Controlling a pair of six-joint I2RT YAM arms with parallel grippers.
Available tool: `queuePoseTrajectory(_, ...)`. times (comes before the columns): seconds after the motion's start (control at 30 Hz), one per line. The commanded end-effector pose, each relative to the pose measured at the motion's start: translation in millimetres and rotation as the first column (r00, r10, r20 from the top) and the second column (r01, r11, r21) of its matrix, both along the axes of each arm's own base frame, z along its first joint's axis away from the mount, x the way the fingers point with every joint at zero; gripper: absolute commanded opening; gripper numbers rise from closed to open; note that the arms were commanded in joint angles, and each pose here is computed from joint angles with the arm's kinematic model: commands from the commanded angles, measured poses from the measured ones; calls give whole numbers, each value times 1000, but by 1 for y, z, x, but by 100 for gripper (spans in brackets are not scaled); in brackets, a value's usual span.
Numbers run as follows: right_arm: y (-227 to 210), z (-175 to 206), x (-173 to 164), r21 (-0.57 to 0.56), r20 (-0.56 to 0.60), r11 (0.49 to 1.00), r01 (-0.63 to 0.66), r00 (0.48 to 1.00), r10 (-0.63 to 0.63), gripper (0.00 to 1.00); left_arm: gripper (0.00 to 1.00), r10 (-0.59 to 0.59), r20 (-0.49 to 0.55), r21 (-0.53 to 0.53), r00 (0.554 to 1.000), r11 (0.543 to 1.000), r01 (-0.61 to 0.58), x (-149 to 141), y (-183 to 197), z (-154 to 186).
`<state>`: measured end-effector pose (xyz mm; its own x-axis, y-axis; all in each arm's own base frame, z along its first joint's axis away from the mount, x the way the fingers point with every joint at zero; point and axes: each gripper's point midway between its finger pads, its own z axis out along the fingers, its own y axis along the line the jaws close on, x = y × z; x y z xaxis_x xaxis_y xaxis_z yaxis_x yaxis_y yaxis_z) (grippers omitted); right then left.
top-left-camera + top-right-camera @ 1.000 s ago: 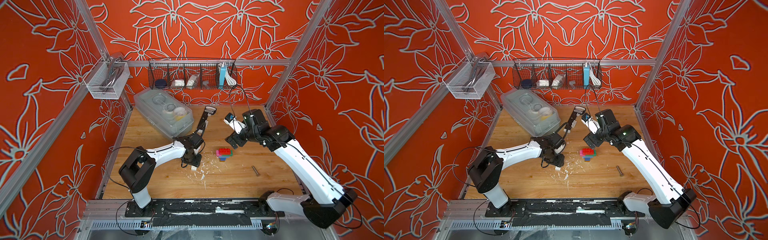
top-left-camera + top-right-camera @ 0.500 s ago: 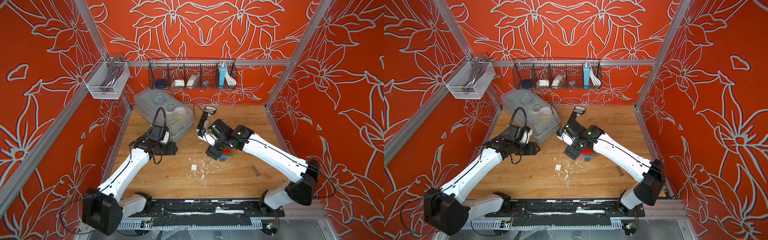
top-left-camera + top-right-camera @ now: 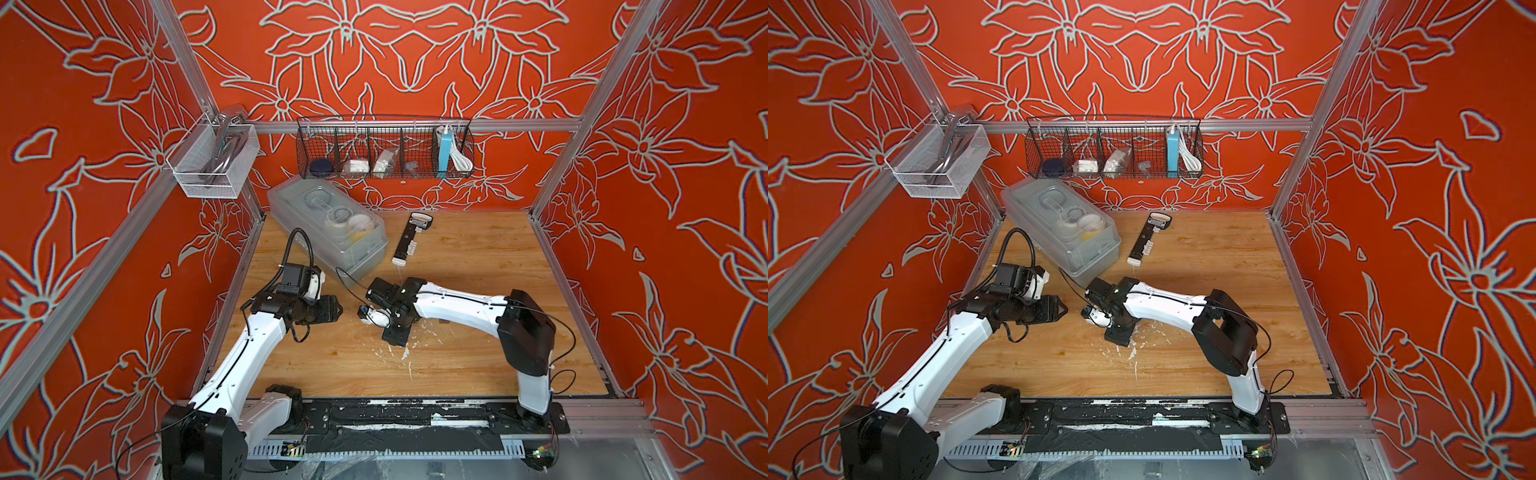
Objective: Assemble a spoon with lego
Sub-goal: Pick up the lego brick from the center of the board.
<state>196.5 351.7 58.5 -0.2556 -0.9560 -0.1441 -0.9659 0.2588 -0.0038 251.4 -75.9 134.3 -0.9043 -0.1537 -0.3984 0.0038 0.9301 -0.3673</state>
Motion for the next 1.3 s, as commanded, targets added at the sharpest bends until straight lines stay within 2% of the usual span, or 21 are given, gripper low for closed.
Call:
queuePoseTrajectory(0.0, 11, -1, 1, 1, -13, 1000, -12, 1000, 12, 55, 65, -22, 17, -10, 1000, 1000, 23, 0, -2, 3)
queuePoseTrajectory(0.27, 13, -21, 4, -46, -16, 999, 1, 1000, -2, 48, 65, -21, 18, -8, 1000, 1000, 21, 0, -2, 2)
queuePoseTrajectory(0.6, 18, -24, 4, -42, -32, 999, 2, 999, -3, 40, 65, -20, 20, -6, 1000, 1000, 20, 0, -1, 3)
queuePoseTrajectory(0.7, 17, -25, 5, -54, -29, 999, 3, 1000, -5, 33, 65, -21, 21, -7, 1000, 1000, 21, 0, -1, 3)
queuePoseTrajectory(0.83, 15, -19, 9, -62, -3, 998, 6, 1000, -6, 16, 65, -38, 26, -13, 999, 999, 38, 0, -4, 4)
queuePoseTrajectory(0.93, 12, 3, 11, -31, 33, 1000, 6, 999, -5, 9, 65, -55, 46, -25, 997, 998, 56, -1, -6, 8)
queuePoseTrajectory(1.07, -5, 52, 19, 6, 83, 1000, 11, 997, -11, 3, 66, -65, 71, -35, 995, 997, 68, -3, -9, 13)
queuePoseTrajectory(1.13, -21, 80, 26, 19, 115, 1000, 16, 993, -18, 0, 67, -76, 76, -47, 994, 996, 79, -3, -11, 13)
queuePoseTrajectory(1.27, -71, 132, 37, 41, 117, 999, 36, 992, -40, 0, 68, -132, 88, -65, 987, 988, 138, -6, -24, 14)
